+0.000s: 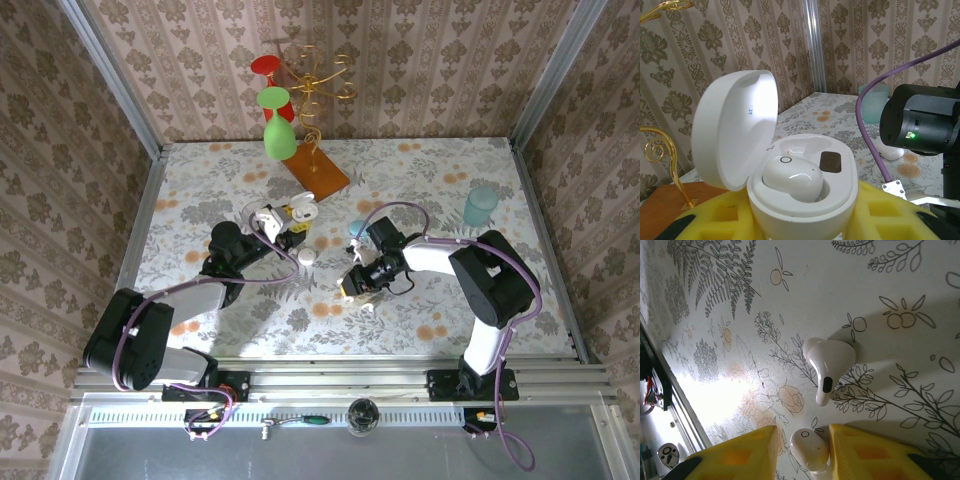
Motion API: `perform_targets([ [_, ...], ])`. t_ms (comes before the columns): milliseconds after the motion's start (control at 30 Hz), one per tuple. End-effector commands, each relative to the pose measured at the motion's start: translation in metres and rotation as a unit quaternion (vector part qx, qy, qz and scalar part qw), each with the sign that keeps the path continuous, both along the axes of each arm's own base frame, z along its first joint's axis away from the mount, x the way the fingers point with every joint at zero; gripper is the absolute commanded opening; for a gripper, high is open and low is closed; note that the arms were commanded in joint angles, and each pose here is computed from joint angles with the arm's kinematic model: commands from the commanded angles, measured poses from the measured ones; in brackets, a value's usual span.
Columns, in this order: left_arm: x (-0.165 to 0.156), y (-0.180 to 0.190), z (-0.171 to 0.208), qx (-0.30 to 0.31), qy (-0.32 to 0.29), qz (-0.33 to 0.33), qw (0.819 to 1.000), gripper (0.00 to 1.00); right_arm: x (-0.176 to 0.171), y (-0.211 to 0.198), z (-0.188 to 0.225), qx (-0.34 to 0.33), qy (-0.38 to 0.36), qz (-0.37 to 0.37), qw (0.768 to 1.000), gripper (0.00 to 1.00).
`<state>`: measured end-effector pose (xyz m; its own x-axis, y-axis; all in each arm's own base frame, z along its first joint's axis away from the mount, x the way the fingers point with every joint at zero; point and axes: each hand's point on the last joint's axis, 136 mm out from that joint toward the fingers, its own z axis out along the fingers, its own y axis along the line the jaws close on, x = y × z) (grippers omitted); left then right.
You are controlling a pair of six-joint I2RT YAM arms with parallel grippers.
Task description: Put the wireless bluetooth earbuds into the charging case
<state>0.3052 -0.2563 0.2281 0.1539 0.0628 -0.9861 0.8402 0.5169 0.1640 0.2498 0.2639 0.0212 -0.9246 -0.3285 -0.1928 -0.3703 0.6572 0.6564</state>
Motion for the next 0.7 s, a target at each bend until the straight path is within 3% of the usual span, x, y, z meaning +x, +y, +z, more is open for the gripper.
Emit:
perform_targets([
  [0, -0.005, 0.000, 0.005, 0.000, -0.016, -0.007, 1.000, 0.29, -0.029, -0.007, -0.006, -0.013, 0.037, 0.026, 0.999, 0.33],
  [433, -0.004, -0.001, 0.005, -0.002, -0.015, -0.009, 1.000, 0.29, -0.031, -0.008, -0.009, -0.032, 0.021, 0.036, 0.999, 0.25],
  [667, -0.005, -0.002, 0.001, 0.004, -0.015, -0.013, 1.000, 0.29, -0.010, -0.014, 0.010, -0.051, -0.047, 0.005, 0.998, 0.24],
])
